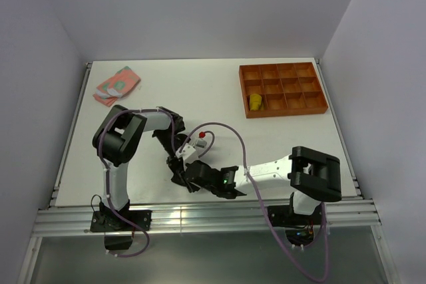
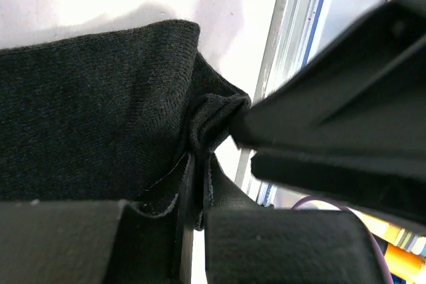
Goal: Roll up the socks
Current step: Roll the sock at the center of the board.
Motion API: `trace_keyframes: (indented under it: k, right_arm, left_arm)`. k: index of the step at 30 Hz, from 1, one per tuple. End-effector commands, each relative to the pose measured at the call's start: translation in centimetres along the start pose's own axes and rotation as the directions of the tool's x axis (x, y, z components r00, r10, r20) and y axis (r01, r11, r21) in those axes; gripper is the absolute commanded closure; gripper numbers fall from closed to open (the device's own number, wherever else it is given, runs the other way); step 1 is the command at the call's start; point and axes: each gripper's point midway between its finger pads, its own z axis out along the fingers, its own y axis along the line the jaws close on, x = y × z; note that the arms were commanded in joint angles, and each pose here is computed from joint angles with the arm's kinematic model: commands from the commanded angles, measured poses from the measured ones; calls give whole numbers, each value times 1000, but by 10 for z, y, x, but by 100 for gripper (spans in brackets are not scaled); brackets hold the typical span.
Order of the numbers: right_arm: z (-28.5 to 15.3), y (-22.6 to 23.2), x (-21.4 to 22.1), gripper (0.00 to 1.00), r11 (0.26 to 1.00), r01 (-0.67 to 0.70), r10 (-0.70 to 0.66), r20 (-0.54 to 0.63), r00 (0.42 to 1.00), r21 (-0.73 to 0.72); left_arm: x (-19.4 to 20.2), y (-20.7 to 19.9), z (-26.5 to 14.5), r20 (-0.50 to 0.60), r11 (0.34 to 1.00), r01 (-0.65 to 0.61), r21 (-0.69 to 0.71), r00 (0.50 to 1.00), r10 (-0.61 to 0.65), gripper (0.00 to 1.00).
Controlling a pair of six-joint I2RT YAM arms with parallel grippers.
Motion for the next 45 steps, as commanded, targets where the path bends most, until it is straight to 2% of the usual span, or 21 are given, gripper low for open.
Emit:
trace_keyframes:
  k: [1,12,20,31,45]
  right_arm:
    - [3,34,-19,57,993,87,-82,63,995,-79]
    - [12,46,-5,57,986,141,-139,27,990,-93]
    - [-1,43,1,58,987,142,-140,34,990,-75]
    - [-11,63,20,58,977,157,-159,-3,987,-147]
    - [-2,49,50,59,979,175,-182,-56,982,-108]
  left_arm:
    - [-9,0,-1,7,1000,-24,21,1000,24,100]
    - [-12,1,-1,9,1000,-9,30,1000,9,100]
    - [-11,5,3,6,999,8,31,1000,-9,100]
    - [-14,6,2,22,1000,21,20,1000,-21,100]
    - [-16,8,3,28,1000,27,10,999,-28,100]
